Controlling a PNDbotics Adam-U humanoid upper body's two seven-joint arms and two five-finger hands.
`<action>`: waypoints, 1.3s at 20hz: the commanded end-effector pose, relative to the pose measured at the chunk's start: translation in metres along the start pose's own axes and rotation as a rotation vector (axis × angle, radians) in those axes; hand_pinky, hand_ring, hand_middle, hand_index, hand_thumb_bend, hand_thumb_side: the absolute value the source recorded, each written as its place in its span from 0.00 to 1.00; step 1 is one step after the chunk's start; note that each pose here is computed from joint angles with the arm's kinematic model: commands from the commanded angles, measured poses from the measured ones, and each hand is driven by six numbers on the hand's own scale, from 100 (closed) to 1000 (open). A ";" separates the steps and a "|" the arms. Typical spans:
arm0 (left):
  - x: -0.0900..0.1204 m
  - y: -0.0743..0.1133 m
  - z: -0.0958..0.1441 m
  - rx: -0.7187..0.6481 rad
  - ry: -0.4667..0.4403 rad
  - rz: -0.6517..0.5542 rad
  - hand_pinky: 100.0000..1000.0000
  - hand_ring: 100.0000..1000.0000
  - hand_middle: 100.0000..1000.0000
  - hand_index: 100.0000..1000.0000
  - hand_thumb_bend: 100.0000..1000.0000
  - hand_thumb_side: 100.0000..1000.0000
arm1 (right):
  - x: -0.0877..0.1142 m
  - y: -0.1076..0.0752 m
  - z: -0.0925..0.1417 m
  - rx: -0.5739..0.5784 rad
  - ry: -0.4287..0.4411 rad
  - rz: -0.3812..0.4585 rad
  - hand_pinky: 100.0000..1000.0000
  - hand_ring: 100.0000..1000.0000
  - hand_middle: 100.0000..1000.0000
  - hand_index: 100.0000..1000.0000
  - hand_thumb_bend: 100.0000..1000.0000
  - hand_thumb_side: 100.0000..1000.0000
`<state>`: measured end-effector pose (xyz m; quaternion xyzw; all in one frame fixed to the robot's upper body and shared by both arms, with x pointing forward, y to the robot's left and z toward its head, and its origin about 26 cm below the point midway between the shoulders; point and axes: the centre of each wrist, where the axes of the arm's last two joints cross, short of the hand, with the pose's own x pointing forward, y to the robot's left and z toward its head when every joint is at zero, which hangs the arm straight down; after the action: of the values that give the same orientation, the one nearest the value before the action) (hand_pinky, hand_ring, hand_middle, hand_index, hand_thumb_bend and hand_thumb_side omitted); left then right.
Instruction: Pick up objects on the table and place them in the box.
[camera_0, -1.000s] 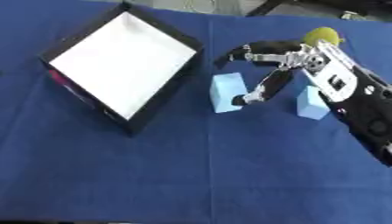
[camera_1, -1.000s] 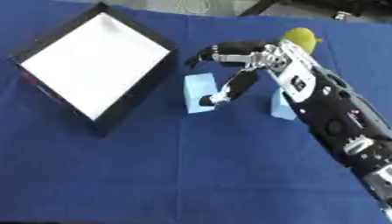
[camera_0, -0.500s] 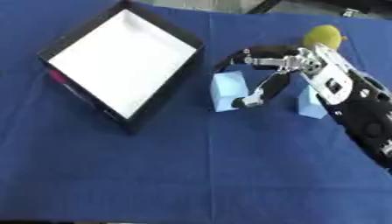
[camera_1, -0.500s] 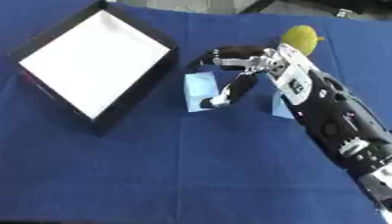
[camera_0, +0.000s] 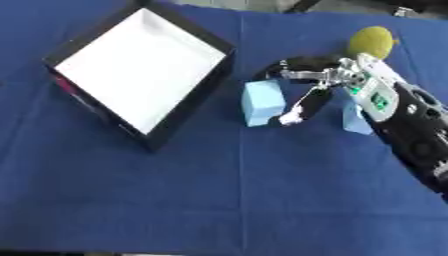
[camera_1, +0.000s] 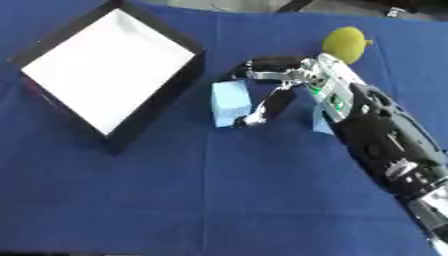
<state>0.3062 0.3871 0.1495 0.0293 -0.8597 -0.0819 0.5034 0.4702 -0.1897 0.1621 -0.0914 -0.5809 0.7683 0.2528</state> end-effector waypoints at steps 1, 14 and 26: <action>0.008 0.002 -0.005 -0.013 -0.028 -0.024 0.51 0.76 0.70 0.62 0.00 0.62 | -0.003 -0.007 0.005 0.194 -0.132 0.139 1.00 0.85 0.66 0.92 0.40 0.43; 0.007 0.003 -0.003 -0.023 -0.014 -0.032 0.51 0.75 0.69 0.61 0.00 0.62 | 0.003 -0.031 0.015 0.057 -0.168 0.042 1.00 0.62 0.32 0.59 0.00 0.33; 0.007 0.005 -0.001 -0.015 -0.017 -0.030 0.51 0.75 0.69 0.61 0.00 0.61 | 0.025 -0.097 0.050 -0.069 -0.297 0.020 0.97 0.47 0.24 0.52 0.00 0.15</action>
<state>0.3049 0.3871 0.1462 0.0287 -0.8582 -0.0845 0.5055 0.4574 -0.1942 0.2519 0.0046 -0.6789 0.6926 0.2438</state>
